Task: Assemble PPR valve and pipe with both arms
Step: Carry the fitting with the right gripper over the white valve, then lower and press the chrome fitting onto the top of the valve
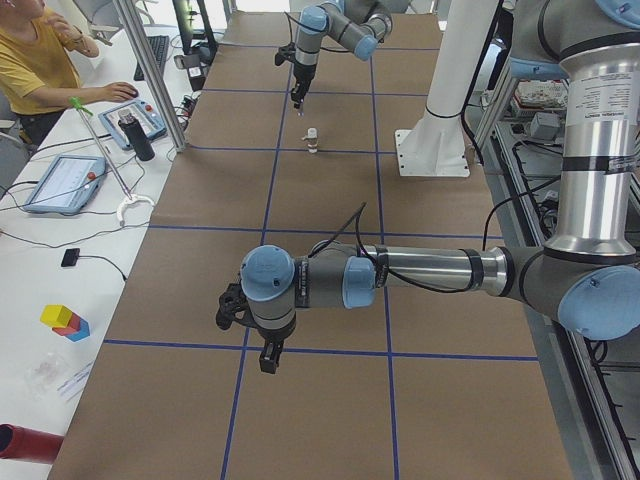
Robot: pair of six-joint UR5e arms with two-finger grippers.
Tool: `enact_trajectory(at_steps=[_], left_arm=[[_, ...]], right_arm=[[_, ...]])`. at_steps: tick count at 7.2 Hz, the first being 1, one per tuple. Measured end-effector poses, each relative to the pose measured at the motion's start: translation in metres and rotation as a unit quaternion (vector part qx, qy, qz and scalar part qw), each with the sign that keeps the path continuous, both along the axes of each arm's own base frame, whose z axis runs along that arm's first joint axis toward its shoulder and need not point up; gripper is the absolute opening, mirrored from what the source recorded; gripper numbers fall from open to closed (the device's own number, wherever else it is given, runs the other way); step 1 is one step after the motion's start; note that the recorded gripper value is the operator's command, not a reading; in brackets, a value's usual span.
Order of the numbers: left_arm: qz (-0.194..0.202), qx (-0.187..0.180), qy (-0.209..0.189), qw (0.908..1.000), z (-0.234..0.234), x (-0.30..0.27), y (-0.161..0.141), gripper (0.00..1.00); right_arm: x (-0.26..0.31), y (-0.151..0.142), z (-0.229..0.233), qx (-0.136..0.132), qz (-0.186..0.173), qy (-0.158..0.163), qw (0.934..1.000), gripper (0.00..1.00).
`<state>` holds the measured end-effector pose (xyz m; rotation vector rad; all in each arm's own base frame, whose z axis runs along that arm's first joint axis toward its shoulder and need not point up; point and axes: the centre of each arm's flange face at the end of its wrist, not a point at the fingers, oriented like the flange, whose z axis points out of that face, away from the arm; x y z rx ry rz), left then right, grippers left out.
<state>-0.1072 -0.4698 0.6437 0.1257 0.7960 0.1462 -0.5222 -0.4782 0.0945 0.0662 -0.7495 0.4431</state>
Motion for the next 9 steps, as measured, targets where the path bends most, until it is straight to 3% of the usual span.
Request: enact_trajectory(at_steps=[4, 9], left_arm=[[0.001, 0.003, 0.0, 1.0, -0.001, 0.001, -0.001, 1.0], [0.002, 0.003, 0.0, 1.0, -0.001, 0.002, -0.001, 1.0]], right_arm=[[-0.05, 0.022, 0.013, -0.012, -0.004, 0.041, 0.9991, 0.0], [-0.053, 0.028, 0.012, -0.015, -0.008, 0.048, 0.9987, 0.0]])
